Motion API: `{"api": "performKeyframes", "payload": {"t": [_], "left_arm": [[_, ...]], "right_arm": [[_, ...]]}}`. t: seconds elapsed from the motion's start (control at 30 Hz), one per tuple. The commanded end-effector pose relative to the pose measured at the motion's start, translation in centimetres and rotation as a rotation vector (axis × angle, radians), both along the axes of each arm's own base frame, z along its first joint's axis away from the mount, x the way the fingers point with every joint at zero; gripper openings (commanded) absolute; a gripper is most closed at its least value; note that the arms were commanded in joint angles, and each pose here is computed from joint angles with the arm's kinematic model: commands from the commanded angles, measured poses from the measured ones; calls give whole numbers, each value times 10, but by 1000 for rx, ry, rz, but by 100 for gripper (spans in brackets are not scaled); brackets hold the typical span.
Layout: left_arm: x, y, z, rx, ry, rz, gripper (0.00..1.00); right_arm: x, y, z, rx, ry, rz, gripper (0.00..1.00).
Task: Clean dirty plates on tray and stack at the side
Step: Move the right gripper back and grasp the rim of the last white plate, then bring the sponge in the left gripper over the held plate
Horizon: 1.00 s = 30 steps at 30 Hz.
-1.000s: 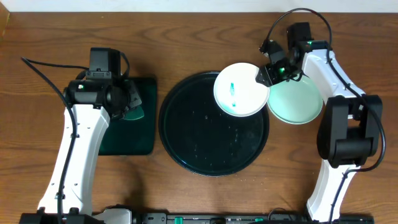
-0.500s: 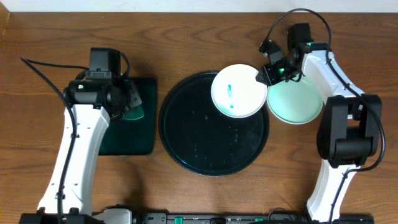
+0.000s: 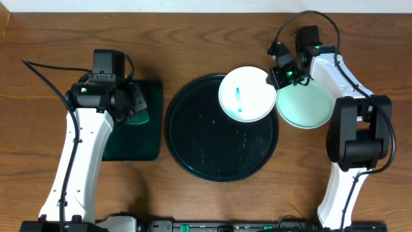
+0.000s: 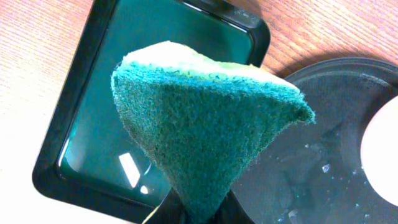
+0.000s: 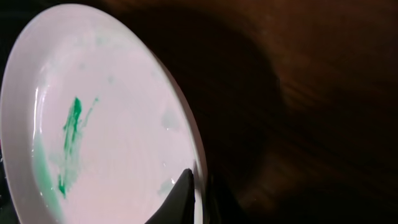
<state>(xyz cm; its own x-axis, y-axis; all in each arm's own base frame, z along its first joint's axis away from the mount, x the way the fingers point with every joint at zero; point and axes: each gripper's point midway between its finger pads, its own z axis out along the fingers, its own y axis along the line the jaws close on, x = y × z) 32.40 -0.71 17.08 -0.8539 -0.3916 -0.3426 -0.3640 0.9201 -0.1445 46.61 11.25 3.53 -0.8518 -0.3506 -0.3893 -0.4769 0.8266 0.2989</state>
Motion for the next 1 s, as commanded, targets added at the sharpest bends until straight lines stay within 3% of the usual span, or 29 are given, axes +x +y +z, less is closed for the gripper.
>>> {"api": "performKeyframes", "payload": {"t": [0.0,0.3,0.53,0.8,0.97], "left_arm": [[-1,3,-1,11,3,-5,7],[-2,3,-2,10,6,-5,7],[-2,2,-2,10,7,-6,7],[-2,2,-2,9,8,-6,7],[-8,-7,-4,-34,34,-25,7]], "right_arm": [[-6,4,-10,6,39,-9,4],[-18,8,10,55,173,-230,1],[-73,36,49,-40,280,-237,1],[-104,49,15,-291,307,-437,1],[-122,51,-26,-310,315,-479,1]]}}
